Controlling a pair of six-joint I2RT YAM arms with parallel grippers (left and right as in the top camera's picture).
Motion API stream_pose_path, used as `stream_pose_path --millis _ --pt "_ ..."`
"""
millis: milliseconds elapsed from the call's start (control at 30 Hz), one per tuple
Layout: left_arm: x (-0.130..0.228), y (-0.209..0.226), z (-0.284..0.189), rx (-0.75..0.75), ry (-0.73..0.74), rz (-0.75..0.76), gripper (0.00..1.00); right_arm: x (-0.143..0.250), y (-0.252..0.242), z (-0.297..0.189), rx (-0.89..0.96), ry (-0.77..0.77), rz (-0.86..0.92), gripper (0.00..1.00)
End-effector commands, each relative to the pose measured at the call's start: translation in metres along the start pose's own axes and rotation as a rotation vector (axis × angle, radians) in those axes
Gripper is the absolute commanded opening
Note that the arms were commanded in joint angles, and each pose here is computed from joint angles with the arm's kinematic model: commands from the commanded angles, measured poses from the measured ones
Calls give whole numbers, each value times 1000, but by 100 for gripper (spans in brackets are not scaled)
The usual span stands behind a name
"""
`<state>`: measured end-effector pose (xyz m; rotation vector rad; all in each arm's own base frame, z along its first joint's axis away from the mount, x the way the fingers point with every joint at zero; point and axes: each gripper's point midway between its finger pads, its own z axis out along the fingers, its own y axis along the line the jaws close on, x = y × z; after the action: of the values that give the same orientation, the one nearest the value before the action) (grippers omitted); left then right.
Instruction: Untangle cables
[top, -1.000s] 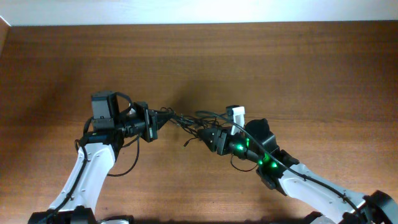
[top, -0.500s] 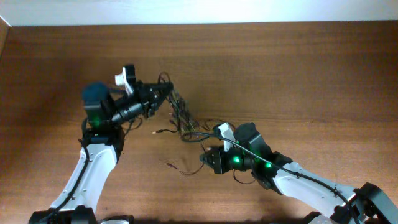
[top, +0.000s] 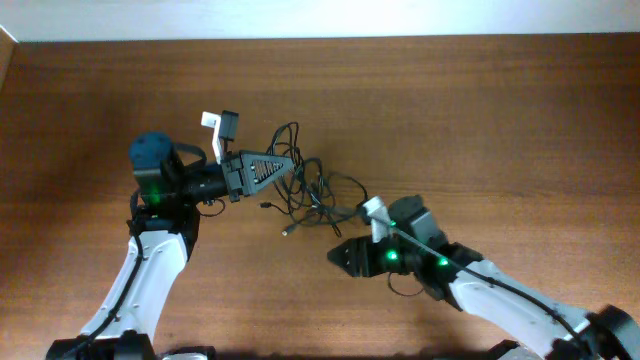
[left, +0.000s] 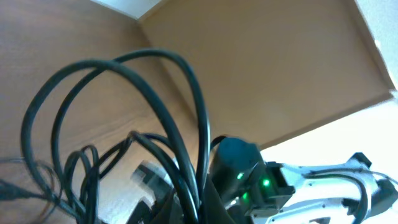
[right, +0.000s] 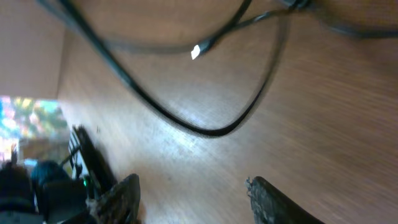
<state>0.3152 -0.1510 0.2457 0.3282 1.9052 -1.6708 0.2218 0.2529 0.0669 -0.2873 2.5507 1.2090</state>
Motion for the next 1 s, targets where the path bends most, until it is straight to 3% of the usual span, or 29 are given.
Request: stream_pose_path --millis 0,133,333,533,633,667,733,933,967 --pt "-5 28 -5 -147 -69 -39 0 -21 5 -24 -28 -86 -11 60" --pt "11 63 -12 -307 -91 -238 0 -41 36 -48 -100 -195 -200 61" --pt "28 53 11 -273 -44 -449 0 -64 62 -51 -169 -305 -357 62" --pt "42 39 32 -230 21 -520 0 -63 61 -22 -88 -327 -381 59" --pt "36 26 42 -180 26 -499 0 -63 48 -13 -40 -323 -364 33" --pt "34 24 43 -174 24 -483 1 -63 47 -13 -38 -321 -361 18" --pt "34 24 43 -175 23 -449 5 -64 47 -13 -35 -325 -362 6" --pt "41 38 39 -237 44 -246 23 -91 35 -45 -33 -413 -331 4" --pt "45 48 37 -288 42 -264 17 -96 35 -52 -46 -426 -330 4"
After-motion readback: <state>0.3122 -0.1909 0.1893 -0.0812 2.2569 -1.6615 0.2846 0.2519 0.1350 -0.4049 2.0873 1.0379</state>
